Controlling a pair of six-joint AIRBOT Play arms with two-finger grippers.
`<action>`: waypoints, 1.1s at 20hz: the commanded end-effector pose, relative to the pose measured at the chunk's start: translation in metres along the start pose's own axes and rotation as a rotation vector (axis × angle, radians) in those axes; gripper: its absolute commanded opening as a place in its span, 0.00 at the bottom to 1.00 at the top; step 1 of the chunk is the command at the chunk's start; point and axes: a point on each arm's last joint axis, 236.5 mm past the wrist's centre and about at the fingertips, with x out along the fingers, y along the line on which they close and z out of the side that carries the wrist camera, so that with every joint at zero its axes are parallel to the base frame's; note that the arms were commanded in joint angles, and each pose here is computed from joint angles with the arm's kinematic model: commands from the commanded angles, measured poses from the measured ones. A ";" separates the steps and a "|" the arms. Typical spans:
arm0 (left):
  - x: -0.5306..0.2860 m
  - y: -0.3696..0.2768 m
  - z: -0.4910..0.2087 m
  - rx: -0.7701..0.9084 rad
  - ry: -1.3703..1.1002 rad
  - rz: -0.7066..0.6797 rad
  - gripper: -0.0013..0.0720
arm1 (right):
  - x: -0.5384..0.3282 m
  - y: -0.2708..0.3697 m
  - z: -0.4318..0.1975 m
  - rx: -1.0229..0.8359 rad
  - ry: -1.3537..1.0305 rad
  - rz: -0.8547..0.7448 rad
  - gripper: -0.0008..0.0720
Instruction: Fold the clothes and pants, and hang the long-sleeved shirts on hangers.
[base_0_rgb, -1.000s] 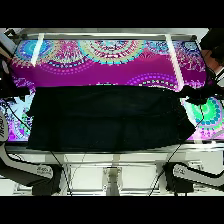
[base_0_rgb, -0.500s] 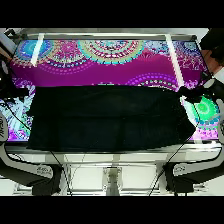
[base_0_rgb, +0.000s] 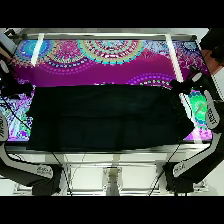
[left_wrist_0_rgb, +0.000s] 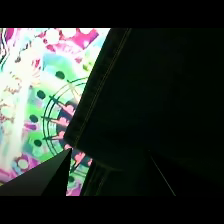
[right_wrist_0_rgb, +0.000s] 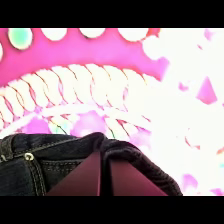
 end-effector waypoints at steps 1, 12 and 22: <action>0.000 -0.001 0.024 -0.082 -0.099 -0.020 0.73 | -0.007 0.013 0.033 -0.017 -0.080 0.020 0.04; 0.095 -0.023 0.061 -0.134 -0.152 -0.066 0.70 | -0.027 0.020 0.057 -0.048 -0.124 0.020 0.04; 0.104 -0.039 0.093 -0.167 -0.272 -0.189 0.63 | -0.025 0.018 0.045 -0.052 -0.072 0.012 0.04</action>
